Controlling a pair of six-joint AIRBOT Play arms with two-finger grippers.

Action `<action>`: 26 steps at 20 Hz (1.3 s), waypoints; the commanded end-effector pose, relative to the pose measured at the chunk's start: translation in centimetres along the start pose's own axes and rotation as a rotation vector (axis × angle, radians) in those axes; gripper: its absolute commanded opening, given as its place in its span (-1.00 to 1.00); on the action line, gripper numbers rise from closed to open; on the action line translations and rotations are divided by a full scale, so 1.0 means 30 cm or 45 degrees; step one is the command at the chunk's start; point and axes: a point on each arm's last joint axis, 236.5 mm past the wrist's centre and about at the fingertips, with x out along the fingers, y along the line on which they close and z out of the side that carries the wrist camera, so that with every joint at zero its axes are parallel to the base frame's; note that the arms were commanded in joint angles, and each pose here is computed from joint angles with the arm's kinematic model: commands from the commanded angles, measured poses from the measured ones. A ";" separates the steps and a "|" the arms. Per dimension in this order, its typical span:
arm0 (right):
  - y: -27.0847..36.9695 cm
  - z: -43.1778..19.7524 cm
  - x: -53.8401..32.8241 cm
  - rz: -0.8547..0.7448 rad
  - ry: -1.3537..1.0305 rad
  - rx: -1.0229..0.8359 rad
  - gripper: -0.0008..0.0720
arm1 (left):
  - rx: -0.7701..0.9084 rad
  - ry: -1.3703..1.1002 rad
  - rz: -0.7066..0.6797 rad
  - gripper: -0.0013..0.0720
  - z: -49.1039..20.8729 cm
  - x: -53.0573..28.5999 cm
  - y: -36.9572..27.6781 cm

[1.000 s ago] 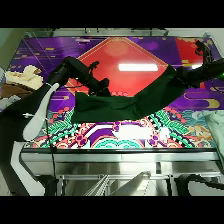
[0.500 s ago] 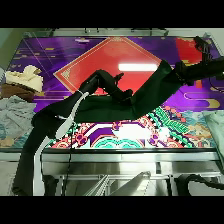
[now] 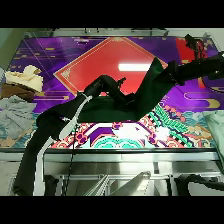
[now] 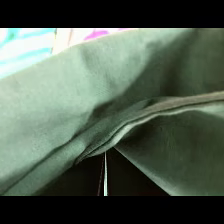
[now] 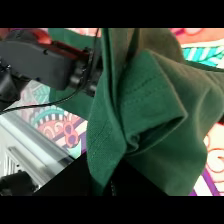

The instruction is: Fold the shirts.

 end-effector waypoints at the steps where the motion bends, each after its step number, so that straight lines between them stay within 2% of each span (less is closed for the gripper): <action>1: 0.068 -0.028 0.053 0.037 0.044 -0.025 -0.90 | 0.030 -0.017 0.001 -0.91 0.011 -0.017 -0.002; 4: 0.112 -0.036 0.099 0.045 0.050 -0.041 -0.90 | 0.185 -0.070 -0.034 -0.91 0.020 -0.241 -0.092; 7: 0.176 -0.035 0.164 0.056 0.030 -0.067 -0.90 | 0.283 -0.151 -0.042 -0.91 -0.022 -0.639 -0.142; 11: 0.294 -0.017 0.317 0.076 -0.054 -0.085 -0.90 | 0.267 -0.488 0.003 -0.91 -0.085 -1.212 -0.102; 13: 0.328 -0.054 0.461 0.092 -0.024 -0.084 -0.90 | 0.231 -0.639 0.040 -0.91 -0.129 -1.409 -0.058; 16: 0.345 -0.118 0.718 0.125 0.057 -0.041 -0.90 | 0.204 -0.790 0.086 -0.91 -0.208 -1.572 -0.011; 19: 0.373 -0.166 0.951 0.139 0.126 -0.123 -0.89 | 0.189 -0.856 0.110 -0.91 -0.272 -1.607 0.023; 20: 0.403 -0.204 0.995 0.180 0.185 -0.151 -0.44 | 0.180 -0.863 0.113 -0.91 -0.291 -1.601 0.034; 21: 0.441 -0.249 1.012 0.243 0.255 -0.189 0.41 | 0.173 -0.865 0.110 -0.91 -0.302 -1.591 0.041; 22: 0.462 -0.284 1.001 0.280 0.317 -0.205 0.51 | 0.160 -0.862 0.105 -0.91 -0.313 -1.574 0.048; 23: 0.465 -0.292 0.968 0.292 0.352 -0.227 0.41 | 0.147 -0.857 0.101 -0.91 -0.324 -1.556 0.056; 24: 0.462 -0.286 0.910 0.307 0.389 -0.246 0.19 | 0.138 -0.856 0.097 -0.91 -0.335 -1.540 0.063; 26: 0.432 -0.258 0.755 0.304 0.457 -0.273 0.20 | 0.111 -0.843 0.085 -0.91 -0.358 -1.500 0.075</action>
